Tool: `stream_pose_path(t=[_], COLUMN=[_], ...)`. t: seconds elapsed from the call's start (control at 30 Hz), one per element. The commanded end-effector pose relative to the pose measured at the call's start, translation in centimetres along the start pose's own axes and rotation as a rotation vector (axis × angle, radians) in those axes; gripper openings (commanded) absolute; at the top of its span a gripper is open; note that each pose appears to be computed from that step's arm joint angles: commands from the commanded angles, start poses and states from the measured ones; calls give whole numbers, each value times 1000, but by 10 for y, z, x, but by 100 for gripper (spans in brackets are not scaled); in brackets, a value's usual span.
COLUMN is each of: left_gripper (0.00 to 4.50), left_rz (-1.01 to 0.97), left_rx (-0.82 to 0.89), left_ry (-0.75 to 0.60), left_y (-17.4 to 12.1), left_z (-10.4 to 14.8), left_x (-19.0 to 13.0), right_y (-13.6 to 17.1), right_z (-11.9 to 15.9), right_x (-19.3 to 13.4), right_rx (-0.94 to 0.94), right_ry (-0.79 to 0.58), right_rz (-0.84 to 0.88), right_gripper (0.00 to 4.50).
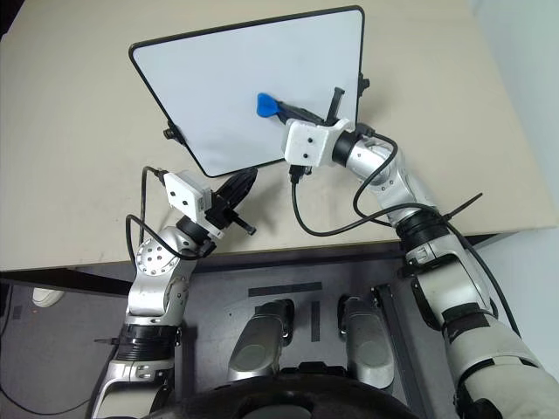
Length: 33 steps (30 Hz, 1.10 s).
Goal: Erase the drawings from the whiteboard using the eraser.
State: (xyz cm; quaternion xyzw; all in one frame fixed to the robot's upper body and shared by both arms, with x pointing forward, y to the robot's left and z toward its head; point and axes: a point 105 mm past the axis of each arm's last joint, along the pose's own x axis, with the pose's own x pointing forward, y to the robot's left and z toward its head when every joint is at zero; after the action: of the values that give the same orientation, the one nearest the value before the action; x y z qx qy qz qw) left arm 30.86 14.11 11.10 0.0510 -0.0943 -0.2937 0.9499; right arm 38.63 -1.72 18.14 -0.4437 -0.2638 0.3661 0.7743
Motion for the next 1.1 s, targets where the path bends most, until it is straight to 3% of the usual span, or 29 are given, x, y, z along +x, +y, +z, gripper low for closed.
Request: stream_pose_path(t=[0.03,0.37,0.5,0.77,0.87,1.03,1.1], left_gripper=[0,0,0,0,0,0,0], left_rz=[-8,-7,-5,-9,-20,-31,-32], left_rx=[16,19,21,21,21,22,24], left_ry=[-31,-32,-30,-25,-20,-20,-21], left_y=[-2,-1,1,3,2,2,4], left_z=[9,9,9,9,8,9,9], left_x=[1,1,1,-2,-1,2,1], right_y=[-26,22,27,18,34,58,64], right_z=[5,-10,-15,-12,-8,-9,-11], right_x=[-1,-12,-26,-84,-114,-129,-125], right_rx=[-23,32,52,275,375,514,537], right_ry=[-15,49,71,124,168,247,257], right_rz=[-97,85,114,232,387,503,495], right_gripper=[1,1,1,1,1,1,54])
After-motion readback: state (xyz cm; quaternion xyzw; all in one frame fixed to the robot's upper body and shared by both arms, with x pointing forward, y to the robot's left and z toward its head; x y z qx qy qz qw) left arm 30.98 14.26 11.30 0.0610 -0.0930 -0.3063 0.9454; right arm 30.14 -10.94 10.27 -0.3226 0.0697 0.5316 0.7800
